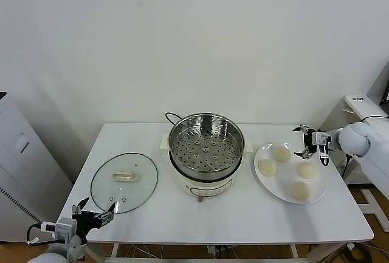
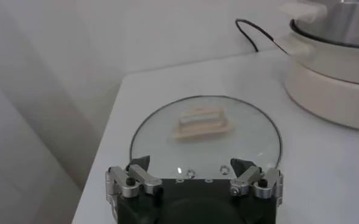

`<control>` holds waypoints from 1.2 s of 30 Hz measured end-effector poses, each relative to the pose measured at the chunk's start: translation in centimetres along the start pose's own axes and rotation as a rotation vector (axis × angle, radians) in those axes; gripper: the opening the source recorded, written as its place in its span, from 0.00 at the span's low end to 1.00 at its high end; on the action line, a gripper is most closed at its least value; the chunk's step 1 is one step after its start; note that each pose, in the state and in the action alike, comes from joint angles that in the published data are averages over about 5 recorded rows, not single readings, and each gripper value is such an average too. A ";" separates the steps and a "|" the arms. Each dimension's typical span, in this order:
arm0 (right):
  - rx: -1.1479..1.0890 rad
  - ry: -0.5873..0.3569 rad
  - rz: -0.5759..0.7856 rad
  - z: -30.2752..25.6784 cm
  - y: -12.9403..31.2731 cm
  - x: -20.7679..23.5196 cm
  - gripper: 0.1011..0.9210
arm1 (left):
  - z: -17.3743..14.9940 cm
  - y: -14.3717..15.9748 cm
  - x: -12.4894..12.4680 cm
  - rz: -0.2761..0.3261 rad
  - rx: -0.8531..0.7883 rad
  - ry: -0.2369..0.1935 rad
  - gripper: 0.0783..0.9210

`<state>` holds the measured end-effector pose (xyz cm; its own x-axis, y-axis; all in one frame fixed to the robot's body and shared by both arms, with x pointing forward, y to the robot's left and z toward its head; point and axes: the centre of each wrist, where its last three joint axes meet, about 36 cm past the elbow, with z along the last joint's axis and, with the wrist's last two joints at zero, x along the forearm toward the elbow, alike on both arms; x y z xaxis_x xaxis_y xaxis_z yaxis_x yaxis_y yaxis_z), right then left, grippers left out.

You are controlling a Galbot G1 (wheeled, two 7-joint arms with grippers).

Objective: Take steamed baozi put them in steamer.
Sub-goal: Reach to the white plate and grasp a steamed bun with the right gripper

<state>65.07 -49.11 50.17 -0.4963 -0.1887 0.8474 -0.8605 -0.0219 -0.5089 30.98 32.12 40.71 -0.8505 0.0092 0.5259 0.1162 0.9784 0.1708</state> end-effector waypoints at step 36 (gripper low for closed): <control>-0.047 0.065 -0.125 -0.6 -1.4 -7.5 0.60 | -1.8 -0.4 0.1 0.058 -0.036 -0.013 0.88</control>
<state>69.88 -47.07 44.63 -0.3899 -0.1232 0.9126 -0.9198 0.0052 -0.3923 31.77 31.38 42.14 -0.8482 0.0684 0.5253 0.1834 0.9682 0.1701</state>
